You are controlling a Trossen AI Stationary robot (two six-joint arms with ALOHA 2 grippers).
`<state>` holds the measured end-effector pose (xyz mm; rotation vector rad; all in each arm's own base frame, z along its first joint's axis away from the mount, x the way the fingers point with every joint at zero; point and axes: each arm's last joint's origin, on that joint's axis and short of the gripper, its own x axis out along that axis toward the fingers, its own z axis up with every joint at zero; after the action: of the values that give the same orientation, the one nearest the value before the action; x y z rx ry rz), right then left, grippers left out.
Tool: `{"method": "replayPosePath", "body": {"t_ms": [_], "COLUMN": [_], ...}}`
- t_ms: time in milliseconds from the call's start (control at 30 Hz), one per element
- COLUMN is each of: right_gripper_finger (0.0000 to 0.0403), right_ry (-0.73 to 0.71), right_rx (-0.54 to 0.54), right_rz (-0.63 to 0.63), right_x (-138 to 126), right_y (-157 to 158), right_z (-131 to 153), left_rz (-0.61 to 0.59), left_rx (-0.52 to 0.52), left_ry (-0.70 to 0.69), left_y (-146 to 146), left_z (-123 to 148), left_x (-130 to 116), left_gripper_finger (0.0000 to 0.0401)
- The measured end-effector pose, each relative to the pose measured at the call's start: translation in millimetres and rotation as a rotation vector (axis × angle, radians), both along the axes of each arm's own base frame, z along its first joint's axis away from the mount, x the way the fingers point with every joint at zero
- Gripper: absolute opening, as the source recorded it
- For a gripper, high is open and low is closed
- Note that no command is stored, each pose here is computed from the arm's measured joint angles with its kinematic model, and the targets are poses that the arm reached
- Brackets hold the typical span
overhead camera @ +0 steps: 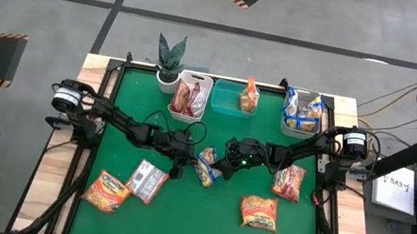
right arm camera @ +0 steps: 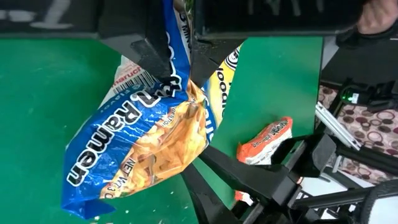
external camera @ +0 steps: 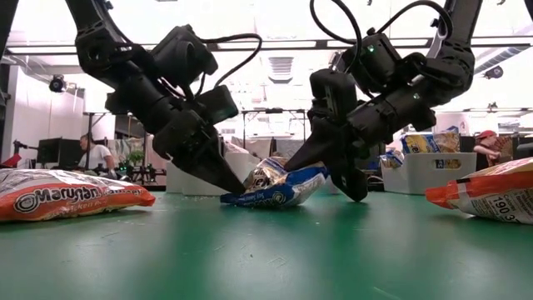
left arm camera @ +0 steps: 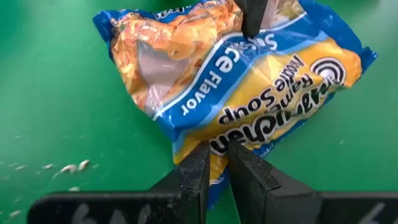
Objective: Sort Maruchan noodles
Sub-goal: Put the blue noodle pack into the gray bin
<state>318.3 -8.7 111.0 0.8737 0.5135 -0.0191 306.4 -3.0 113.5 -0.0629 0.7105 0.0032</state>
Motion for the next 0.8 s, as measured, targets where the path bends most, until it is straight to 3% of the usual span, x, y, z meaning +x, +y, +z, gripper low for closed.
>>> {"method": "replayPosePath", "body": {"t_ms": [300,667,800], "right_gripper_finger": [0.0015,0.0014,0.0013], "right_ry": [-0.048,-0.124,-0.106], "right_rx": [-0.062,-0.142,-0.232], "right_rz": [0.013,-0.013,-0.042], "right_x": [-1.9,-20.1,-26.5], "right_y": [-2.8,-17.5,-27.0], "right_z": [15.0,68.2,101.3], "left_rz": [-0.009,-0.078,-0.085], "left_rx": [0.130,0.295,0.350], "left_ry": [-0.023,-0.349,-0.471], "left_y": [2.1,2.7,2.9], "left_z": [35.2,117.4,143.8], "left_x": [-15.0,-56.8,-72.5], "left_gripper_finger": [0.0039,0.0039,0.0039]}}
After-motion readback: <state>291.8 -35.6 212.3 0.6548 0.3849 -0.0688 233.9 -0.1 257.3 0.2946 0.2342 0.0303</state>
